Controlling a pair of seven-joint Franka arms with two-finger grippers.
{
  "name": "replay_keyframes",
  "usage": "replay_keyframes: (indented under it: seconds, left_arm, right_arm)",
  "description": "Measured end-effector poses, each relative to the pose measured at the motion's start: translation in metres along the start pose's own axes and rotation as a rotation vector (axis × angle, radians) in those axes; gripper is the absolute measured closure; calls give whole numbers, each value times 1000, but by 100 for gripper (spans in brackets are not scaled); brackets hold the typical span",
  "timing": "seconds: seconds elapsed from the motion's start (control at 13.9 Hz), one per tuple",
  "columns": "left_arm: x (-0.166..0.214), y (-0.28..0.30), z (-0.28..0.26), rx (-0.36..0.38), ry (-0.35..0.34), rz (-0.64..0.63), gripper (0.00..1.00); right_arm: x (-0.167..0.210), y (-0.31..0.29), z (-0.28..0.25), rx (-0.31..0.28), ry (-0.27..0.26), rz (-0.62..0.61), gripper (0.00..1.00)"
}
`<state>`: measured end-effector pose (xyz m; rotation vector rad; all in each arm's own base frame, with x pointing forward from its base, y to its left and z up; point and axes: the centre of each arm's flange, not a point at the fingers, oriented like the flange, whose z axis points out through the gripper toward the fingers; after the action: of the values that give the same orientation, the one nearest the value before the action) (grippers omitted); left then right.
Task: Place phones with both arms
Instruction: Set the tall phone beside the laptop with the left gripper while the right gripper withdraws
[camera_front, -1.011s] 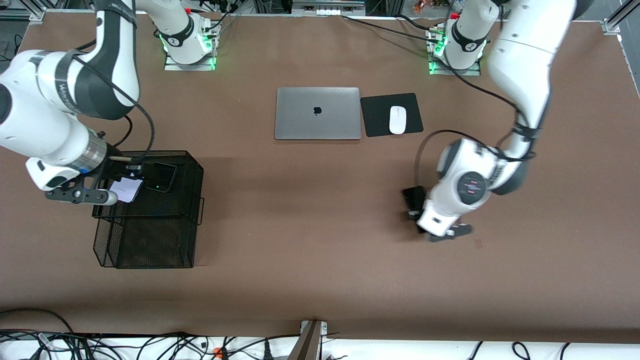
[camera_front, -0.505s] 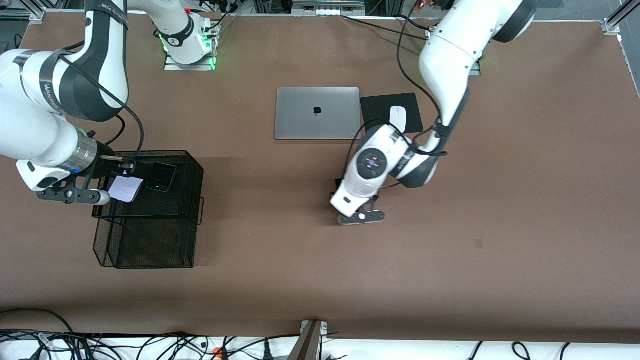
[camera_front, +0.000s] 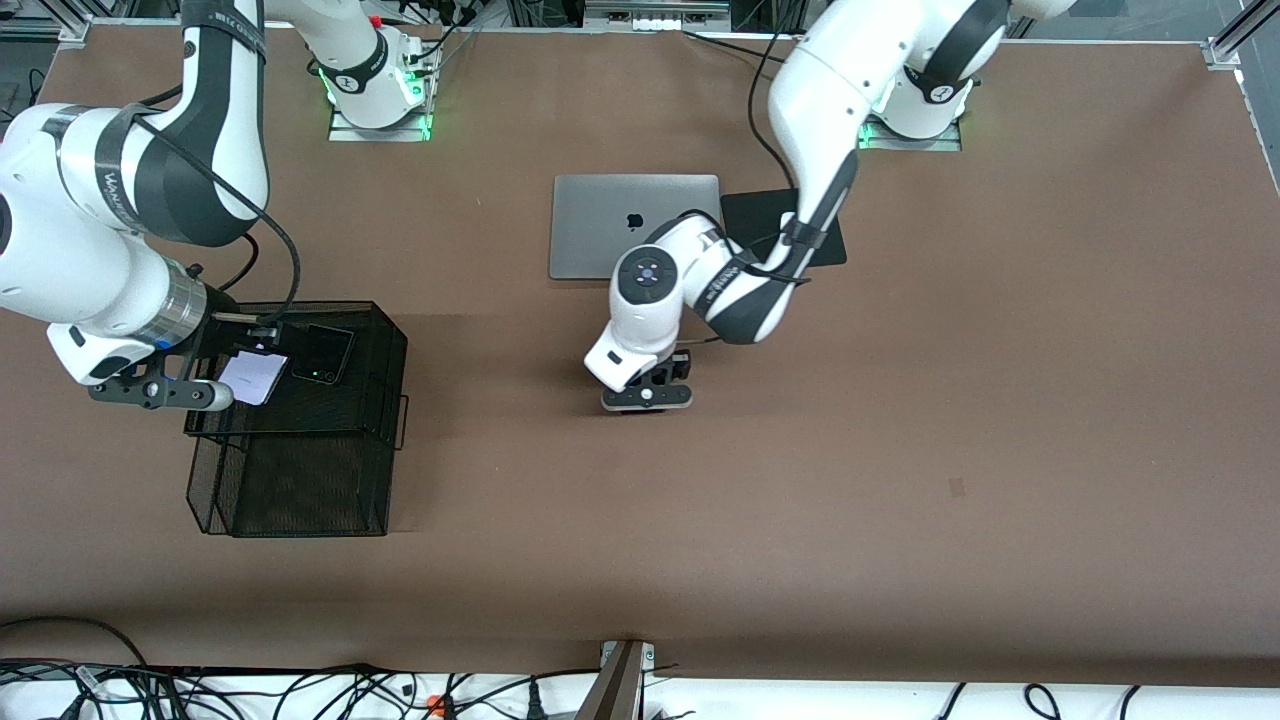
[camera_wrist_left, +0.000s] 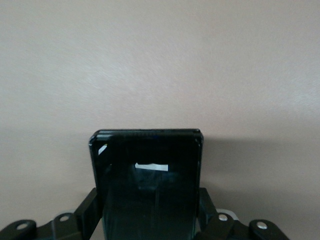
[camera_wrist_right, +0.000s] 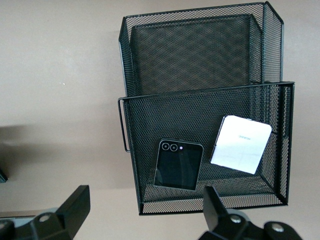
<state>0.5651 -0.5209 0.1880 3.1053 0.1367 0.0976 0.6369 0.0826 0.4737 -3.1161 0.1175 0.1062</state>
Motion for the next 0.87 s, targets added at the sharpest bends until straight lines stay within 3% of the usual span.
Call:
replay_keyframes:
  seconds: [0.43,0.65,0.87]
  left_arm:
    - [5,4,22,6,11,-56,20]
    - [11,6,16,-12,34,-101,0]
    - [28,5,-5,-21,54,-131,0]
  right_arm:
    - [0,-1,0,0,-1,-2,0]
    - [0,-1,0,0,-1,-2,0]
    - [0,-5,-2,0,3,-13,0]
